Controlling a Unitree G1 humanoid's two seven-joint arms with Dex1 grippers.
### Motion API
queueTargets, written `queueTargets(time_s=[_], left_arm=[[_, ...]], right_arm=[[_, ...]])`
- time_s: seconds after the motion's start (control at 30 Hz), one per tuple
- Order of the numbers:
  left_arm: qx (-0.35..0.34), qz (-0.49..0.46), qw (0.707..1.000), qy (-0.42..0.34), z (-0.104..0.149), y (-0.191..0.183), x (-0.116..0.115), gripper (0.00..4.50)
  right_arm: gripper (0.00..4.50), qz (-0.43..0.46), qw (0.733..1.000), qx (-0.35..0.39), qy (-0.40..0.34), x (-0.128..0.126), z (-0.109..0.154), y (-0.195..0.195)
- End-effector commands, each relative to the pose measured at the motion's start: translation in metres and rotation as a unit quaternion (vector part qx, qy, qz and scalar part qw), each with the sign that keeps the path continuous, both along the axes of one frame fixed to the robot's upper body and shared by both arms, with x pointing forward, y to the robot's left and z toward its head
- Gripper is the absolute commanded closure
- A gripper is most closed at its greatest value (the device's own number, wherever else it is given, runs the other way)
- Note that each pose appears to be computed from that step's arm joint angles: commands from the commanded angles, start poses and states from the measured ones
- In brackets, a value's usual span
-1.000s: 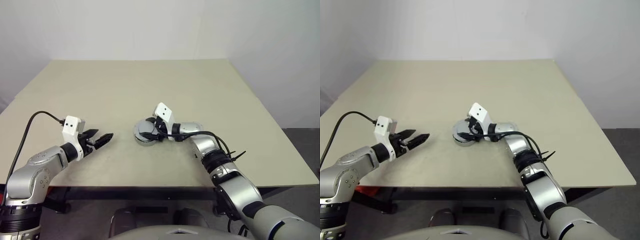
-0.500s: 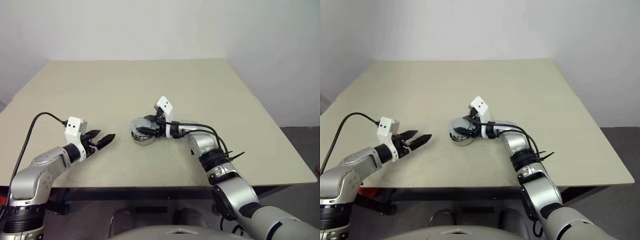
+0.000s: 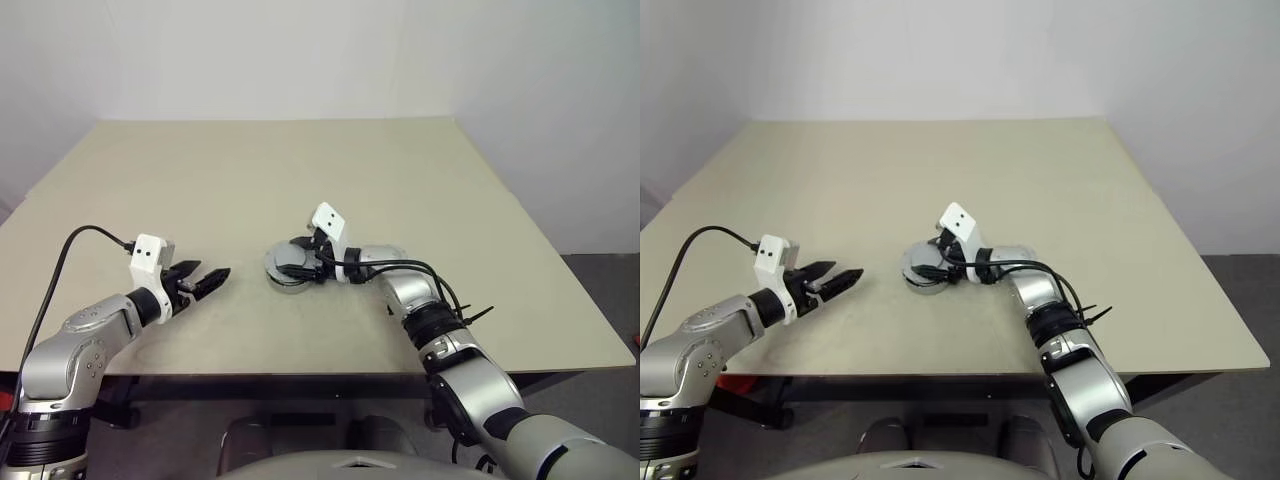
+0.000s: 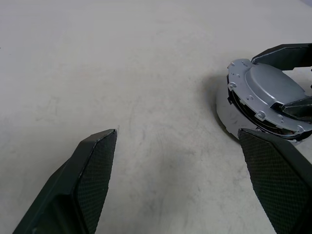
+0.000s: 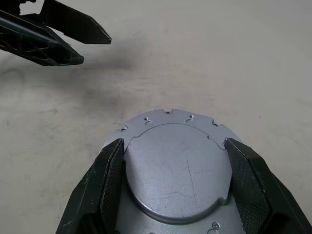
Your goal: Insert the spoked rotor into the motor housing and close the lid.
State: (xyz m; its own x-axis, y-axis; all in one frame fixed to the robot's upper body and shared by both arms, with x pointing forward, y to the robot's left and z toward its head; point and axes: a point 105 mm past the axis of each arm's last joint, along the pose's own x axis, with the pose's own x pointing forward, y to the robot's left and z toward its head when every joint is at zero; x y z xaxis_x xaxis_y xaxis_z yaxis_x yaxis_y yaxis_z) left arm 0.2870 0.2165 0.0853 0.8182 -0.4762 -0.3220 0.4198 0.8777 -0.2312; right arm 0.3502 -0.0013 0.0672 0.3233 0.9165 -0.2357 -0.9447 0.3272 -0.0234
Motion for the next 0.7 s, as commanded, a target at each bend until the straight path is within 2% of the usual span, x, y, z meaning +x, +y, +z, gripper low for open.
queueTargets(time_s=[0.03,0.3,0.7], left_arm=[[0.009,-0.005,1.000,-0.025,0.0130,-0.0009,0.0019,0.25],[0.010,-0.003,1.000,-0.025,0.0120,-0.0005,0.0014,0.25],[0.009,-0.006,1.000,-0.022,0.0111,-0.0034,0.0008,0.25]], right_arm=[[1.33,0.019,1.000,0.003,-0.006,-0.0012,0.0050,0.0002],[1.33,0.040,0.999,-0.006,0.008,-0.0061,-0.0006,-0.0075],[1.33,0.013,1.000,-0.014,-0.001,-0.0002,-0.0033,-0.0061]])
